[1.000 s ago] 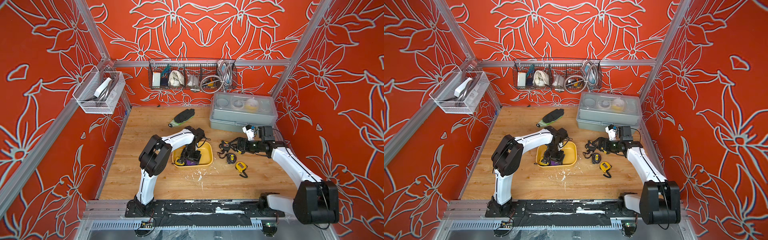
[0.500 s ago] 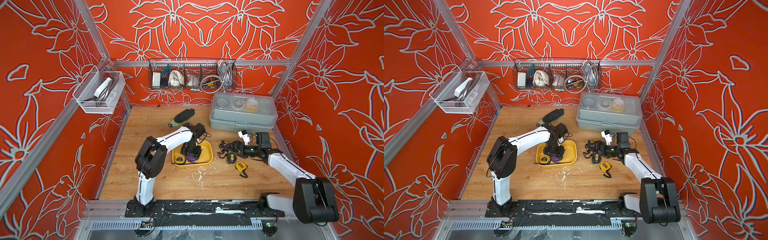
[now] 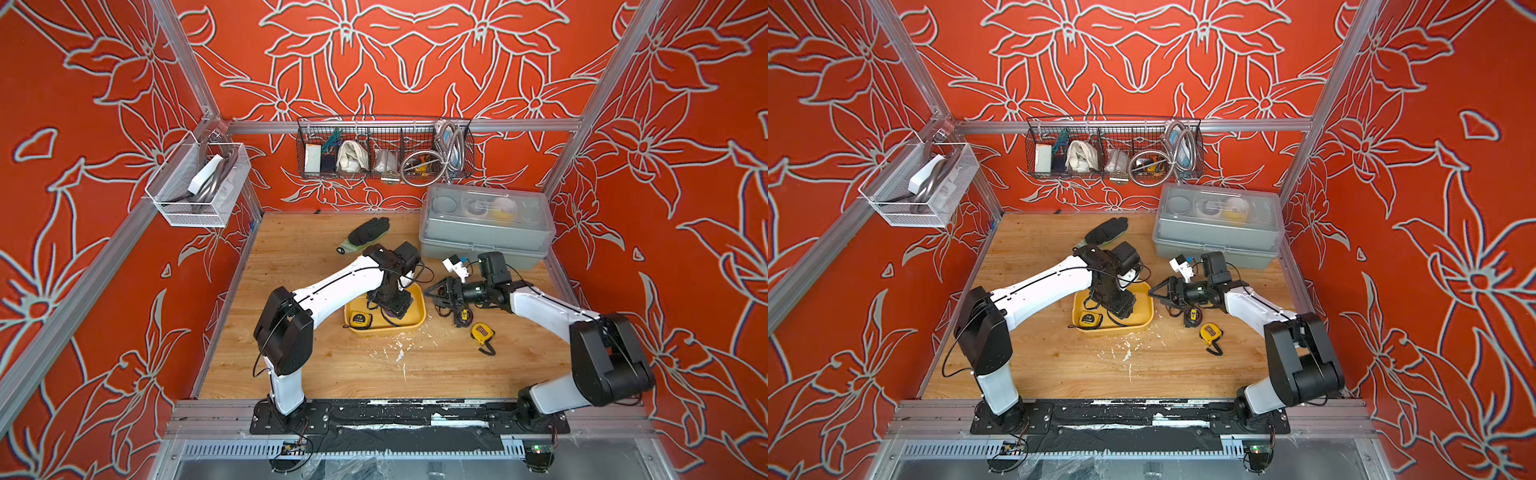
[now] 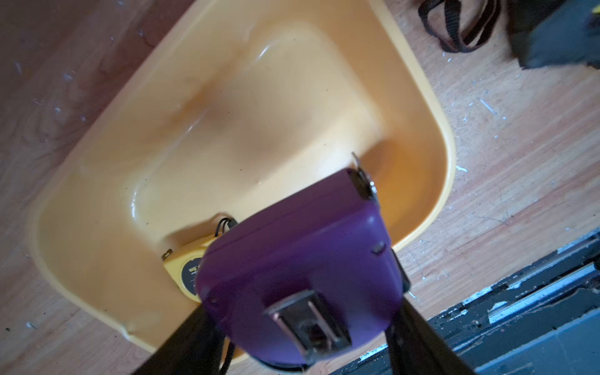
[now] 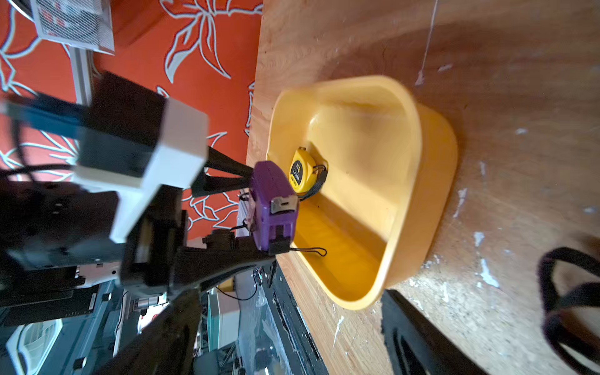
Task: Take the tape measure out of the storage box
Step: Pick up the tape measure from the storage box.
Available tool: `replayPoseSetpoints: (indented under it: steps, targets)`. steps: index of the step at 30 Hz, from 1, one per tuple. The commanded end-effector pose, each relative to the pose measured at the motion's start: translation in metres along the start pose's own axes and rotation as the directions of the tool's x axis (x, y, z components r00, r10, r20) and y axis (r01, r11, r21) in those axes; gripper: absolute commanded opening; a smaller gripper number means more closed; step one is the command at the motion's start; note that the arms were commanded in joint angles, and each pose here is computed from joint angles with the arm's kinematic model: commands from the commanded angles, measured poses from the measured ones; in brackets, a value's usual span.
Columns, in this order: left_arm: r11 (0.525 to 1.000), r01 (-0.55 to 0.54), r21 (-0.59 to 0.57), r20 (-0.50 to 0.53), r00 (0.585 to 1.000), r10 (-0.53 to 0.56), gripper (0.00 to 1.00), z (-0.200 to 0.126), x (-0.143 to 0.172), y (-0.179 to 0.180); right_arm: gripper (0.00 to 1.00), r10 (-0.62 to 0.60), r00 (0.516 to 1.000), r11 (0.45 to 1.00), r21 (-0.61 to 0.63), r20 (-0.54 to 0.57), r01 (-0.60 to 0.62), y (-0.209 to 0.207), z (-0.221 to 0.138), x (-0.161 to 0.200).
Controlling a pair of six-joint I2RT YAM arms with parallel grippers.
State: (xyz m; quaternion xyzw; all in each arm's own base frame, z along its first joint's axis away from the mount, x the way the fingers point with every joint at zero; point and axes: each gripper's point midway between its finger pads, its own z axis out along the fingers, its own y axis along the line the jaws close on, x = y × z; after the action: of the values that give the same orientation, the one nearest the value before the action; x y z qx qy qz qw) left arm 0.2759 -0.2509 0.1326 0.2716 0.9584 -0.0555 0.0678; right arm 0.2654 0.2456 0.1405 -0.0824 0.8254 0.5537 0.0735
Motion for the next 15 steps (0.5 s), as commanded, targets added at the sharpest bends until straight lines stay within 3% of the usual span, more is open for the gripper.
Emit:
replayPoseSetpoints:
  steps: [1, 15]
  targets:
    - [0.998, -0.057, 0.036, 0.115, 0.992, 0.052, 0.53, -0.037, -0.008, -0.008, 0.87, -0.014, 1.000, 0.998, -0.056, -0.014, 0.014, 0.016, 0.007, -0.006]
    - [0.993, -0.084, 0.084, 0.158, 0.985, 0.070, 0.53, -0.047, -0.011, -0.020, 0.85, -0.043, 0.996, 0.993, -0.117, -0.078, 0.034, 0.043, 0.048, -0.014]
